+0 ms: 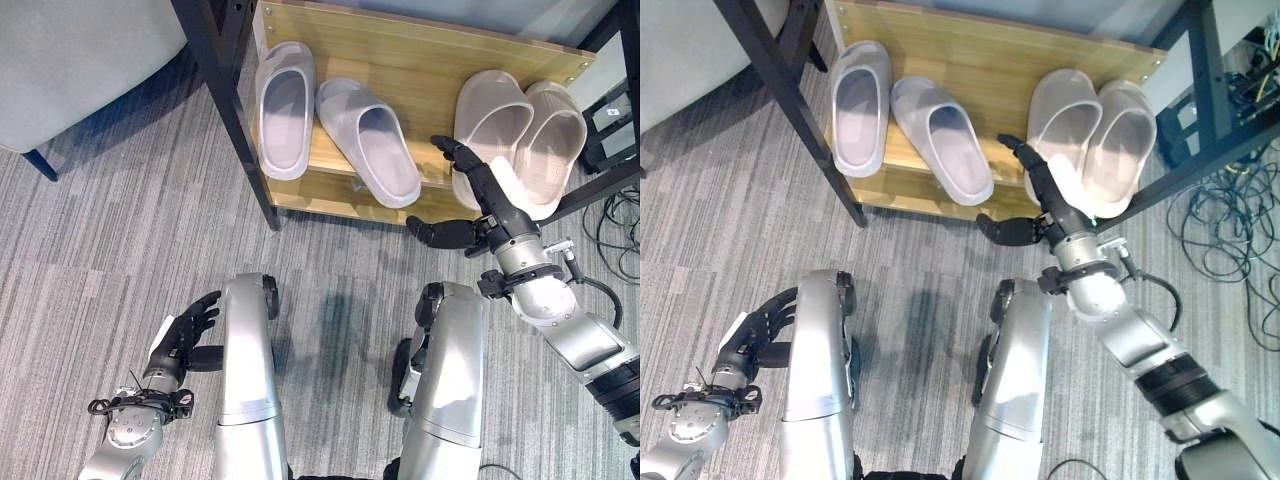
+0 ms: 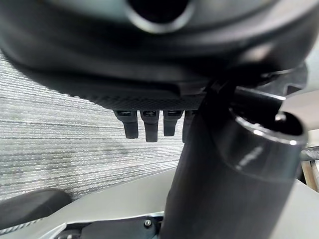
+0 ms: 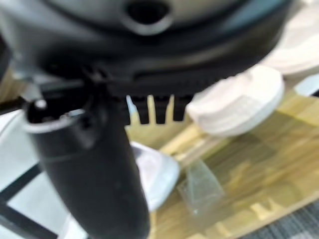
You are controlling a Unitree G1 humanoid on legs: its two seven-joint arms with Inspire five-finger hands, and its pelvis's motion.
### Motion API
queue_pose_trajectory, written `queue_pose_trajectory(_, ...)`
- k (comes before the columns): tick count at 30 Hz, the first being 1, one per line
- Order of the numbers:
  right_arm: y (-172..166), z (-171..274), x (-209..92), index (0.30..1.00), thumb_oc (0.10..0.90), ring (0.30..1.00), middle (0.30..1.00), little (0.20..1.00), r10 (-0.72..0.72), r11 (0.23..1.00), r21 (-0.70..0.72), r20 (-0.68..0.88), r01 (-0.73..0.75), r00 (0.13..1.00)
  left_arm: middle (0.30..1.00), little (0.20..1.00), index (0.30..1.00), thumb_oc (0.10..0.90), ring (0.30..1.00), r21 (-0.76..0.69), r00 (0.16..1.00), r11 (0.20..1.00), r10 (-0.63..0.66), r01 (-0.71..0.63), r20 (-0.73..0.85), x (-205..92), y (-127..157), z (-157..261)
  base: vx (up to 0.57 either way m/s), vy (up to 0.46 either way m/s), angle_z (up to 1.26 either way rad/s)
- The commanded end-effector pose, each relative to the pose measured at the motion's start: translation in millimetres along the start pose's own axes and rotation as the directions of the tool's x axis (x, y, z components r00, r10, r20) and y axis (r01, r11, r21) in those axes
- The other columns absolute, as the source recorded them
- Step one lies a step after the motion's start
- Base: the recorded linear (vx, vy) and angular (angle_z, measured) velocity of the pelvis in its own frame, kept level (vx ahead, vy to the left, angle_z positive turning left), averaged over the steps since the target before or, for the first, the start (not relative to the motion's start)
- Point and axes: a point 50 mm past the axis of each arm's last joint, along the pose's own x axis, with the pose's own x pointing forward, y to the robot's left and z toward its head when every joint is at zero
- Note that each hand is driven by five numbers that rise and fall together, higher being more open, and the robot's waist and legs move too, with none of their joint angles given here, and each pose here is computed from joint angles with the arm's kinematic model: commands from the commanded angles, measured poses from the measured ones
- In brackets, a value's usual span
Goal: Arrange the slippers neatly on the shoe rack.
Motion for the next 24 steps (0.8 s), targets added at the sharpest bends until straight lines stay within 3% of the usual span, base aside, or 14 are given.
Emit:
queue_pose_trajectory(1,-31.5,59.4,16.8,0.9,0.8,0.9,0.9,0.9,-0.168,0.986,0.06,0.285,0.158,0.944,0.9,0.9,0.9,0.8,0.9,-0.147,0.955,0.974,0.201,-0.172,0.217,53.5,-10.2,62.0,0.0,0.0,0.0)
queue_pose_trajectory(24,0.3,33.8,14.5,0.9,0.8,0.9,0.9,0.9,-0.066,0.998,0.019,0.165,0.063,0.984,0.9,0.9,0.9,0.8,0.9,-0.145,0.951,0.977,0.191,-0.159,0.243,53.7,-13.6,66.9,0.0,0.0,0.0)
